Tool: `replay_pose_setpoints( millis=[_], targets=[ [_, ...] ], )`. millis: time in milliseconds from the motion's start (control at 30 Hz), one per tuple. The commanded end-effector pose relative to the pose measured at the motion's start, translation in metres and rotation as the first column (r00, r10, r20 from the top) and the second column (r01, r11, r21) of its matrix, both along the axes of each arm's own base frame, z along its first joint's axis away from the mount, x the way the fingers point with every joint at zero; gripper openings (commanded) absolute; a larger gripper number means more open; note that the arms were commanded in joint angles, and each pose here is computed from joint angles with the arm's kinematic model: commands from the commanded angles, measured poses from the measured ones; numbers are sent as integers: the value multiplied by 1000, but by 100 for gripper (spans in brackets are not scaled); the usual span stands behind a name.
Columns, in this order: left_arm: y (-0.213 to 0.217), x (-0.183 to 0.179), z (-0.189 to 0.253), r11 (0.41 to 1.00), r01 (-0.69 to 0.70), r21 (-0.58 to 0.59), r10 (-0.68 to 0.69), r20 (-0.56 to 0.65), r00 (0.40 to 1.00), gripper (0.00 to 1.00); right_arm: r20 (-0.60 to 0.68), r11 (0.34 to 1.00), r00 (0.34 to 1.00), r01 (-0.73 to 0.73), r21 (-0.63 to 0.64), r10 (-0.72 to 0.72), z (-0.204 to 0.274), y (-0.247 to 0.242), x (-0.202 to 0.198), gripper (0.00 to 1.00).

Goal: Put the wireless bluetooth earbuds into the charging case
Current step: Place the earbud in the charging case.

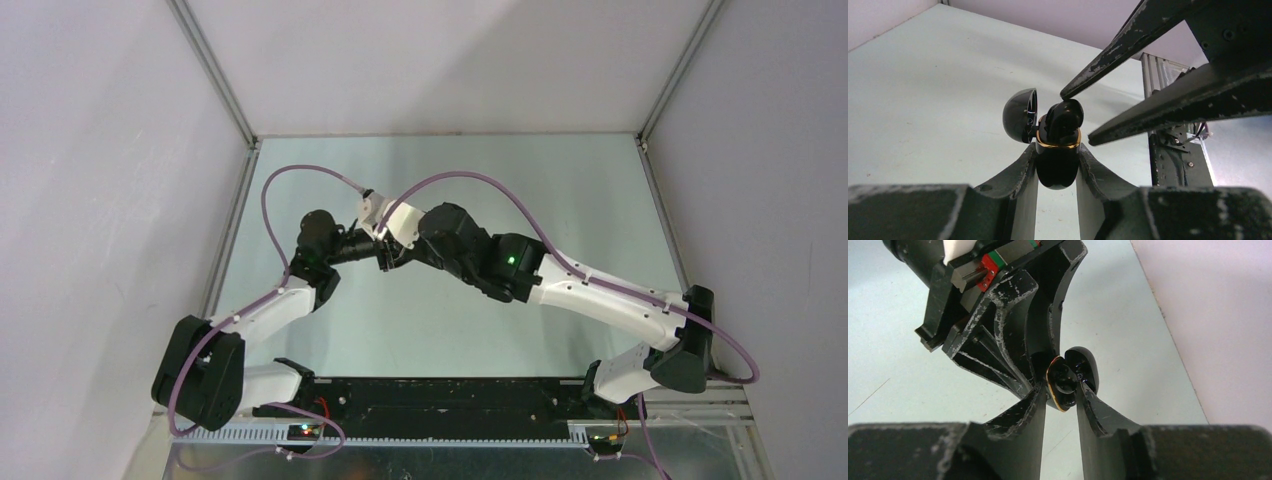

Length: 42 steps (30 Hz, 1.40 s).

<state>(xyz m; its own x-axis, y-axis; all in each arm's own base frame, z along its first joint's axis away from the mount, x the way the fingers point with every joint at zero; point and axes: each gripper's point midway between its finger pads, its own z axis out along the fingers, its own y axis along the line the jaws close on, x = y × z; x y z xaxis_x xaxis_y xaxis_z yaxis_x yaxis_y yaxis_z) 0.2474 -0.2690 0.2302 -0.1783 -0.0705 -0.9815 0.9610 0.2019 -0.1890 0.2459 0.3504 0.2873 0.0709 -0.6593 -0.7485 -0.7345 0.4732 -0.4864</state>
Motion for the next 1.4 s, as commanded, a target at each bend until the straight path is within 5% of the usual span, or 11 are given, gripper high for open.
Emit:
replay_pose_setpoints(
  millis=[0,367,700,1367],
  targets=[
    [1,0,26,999,0,-41,5,127,992,0,-33,996,997,-61,70,63,21,10,-13,34],
    [2,-10,29,998,35,-53,-25,181,983,0,-59,982,990,-119,145,129,64,-4,-21,52],
    [4,-35,40,987,136,-86,-106,286,952,0,-51,961,990,-115,252,131,110,-41,-14,55],
    [4,-47,48,976,186,-110,-148,291,945,0,-116,961,960,-237,143,254,53,-5,-37,59]
  ],
)
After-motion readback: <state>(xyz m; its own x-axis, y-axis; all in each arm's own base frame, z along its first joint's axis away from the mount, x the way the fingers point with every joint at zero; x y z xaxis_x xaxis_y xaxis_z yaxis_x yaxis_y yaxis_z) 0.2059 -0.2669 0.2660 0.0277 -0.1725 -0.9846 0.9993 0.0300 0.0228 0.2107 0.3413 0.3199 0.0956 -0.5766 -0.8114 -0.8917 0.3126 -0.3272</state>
